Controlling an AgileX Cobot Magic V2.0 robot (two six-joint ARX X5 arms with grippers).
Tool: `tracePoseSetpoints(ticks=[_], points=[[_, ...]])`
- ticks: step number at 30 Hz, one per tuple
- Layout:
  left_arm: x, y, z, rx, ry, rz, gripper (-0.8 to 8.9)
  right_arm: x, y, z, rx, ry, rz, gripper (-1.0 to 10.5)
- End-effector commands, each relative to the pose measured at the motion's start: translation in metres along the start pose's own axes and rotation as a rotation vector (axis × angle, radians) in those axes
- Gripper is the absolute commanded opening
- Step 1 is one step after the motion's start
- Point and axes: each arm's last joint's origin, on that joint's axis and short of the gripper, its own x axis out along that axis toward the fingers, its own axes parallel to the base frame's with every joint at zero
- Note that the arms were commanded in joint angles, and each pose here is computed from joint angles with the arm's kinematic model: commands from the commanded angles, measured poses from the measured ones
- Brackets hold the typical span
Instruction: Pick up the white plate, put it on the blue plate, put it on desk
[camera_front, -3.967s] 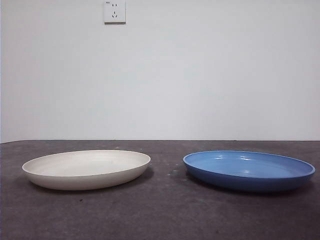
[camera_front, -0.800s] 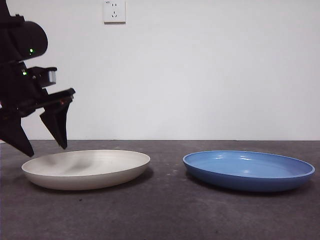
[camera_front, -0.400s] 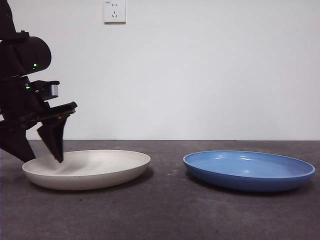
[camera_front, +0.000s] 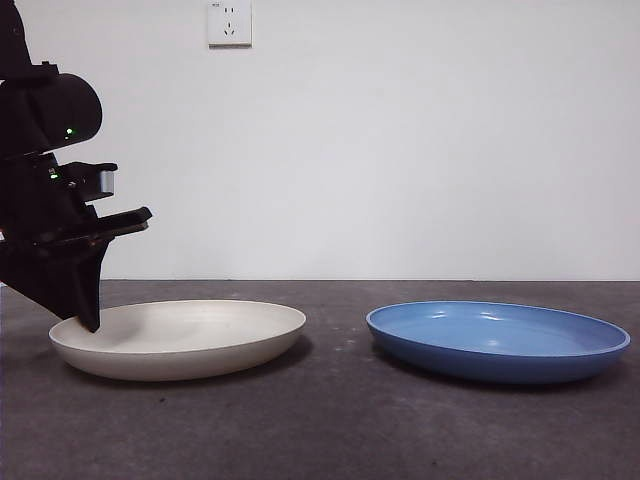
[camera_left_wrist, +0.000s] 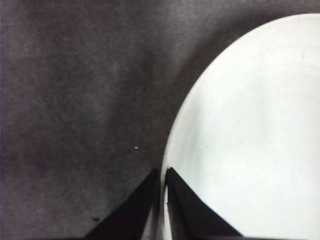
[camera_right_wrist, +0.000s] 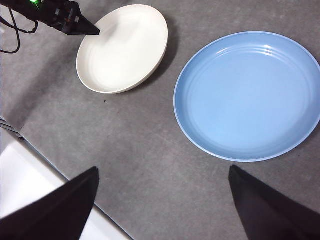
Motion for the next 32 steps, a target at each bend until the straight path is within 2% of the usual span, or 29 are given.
tracePoseSetpoints(ticks=[1, 10, 16, 26, 32], points=[[0.001, -0.001, 0.005, 0.001, -0.01, 0.004, 0.09, -0.003, 0.002, 0.005, -0.007, -0.02, 0.001, 4.2], [-0.025, -0.007, 0.013, -0.011, -0.087, -0.015, 0.09, -0.003, 0.002, 0.005, -0.008, -0.02, 0.001, 4.2], [-0.064, -0.027, 0.021, 0.032, -0.15, -0.046, 0.09, -0.003, 0.002, 0.005, -0.008, -0.02, 0.001, 4.2], [-0.085, -0.101, 0.036, 0.114, -0.275, -0.198, 0.09, -0.003, 0.002, 0.005, -0.008, -0.021, 0.001, 4.2], [-0.068, -0.146, 0.045, 0.169, -0.25, -0.263, 0.1, -0.003, 0.002, 0.005, -0.001, -0.021, 0.001, 4.2]])
